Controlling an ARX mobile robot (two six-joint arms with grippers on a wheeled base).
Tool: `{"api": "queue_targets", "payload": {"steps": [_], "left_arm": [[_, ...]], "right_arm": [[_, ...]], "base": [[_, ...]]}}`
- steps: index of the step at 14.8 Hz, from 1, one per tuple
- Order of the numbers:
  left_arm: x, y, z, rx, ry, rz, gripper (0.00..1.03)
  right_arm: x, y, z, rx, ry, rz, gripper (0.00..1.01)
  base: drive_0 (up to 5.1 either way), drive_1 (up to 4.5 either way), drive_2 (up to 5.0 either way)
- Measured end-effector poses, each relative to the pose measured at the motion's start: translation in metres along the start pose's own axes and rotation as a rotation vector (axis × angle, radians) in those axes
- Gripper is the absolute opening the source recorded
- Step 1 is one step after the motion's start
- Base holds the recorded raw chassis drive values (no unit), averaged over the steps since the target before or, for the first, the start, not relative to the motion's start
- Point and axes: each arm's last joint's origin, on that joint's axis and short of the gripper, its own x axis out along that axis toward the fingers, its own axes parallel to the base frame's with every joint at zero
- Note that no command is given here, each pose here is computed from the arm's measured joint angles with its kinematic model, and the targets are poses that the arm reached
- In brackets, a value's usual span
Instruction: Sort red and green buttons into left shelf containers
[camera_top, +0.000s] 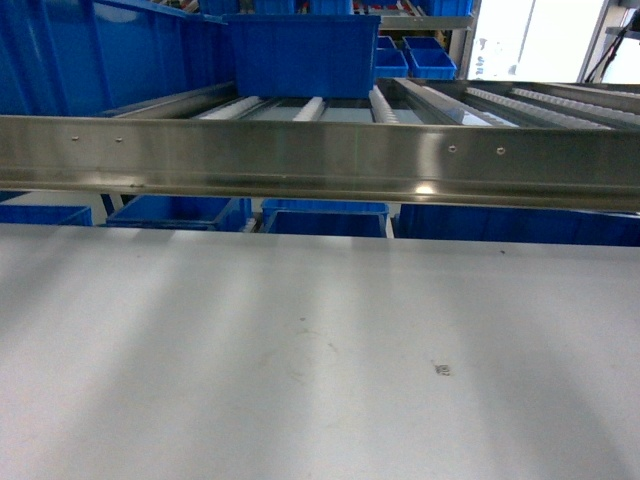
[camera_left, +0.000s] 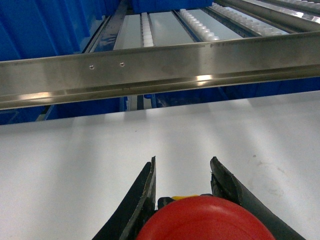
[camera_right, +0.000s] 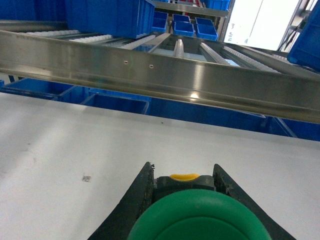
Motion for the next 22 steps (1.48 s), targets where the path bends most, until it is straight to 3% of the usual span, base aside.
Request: {"api": "queue_targets", "payload": {"steps": [22], "left_arm": [[0.0002,-0.0002,-0.0006,0.0,0.002,-0.001,0.29]], "right_arm": [[0.0,0.0,-0.0002,0.0,0.0,0.0,0.28]], "base": [[-4.9,2.33,2.5]]}}
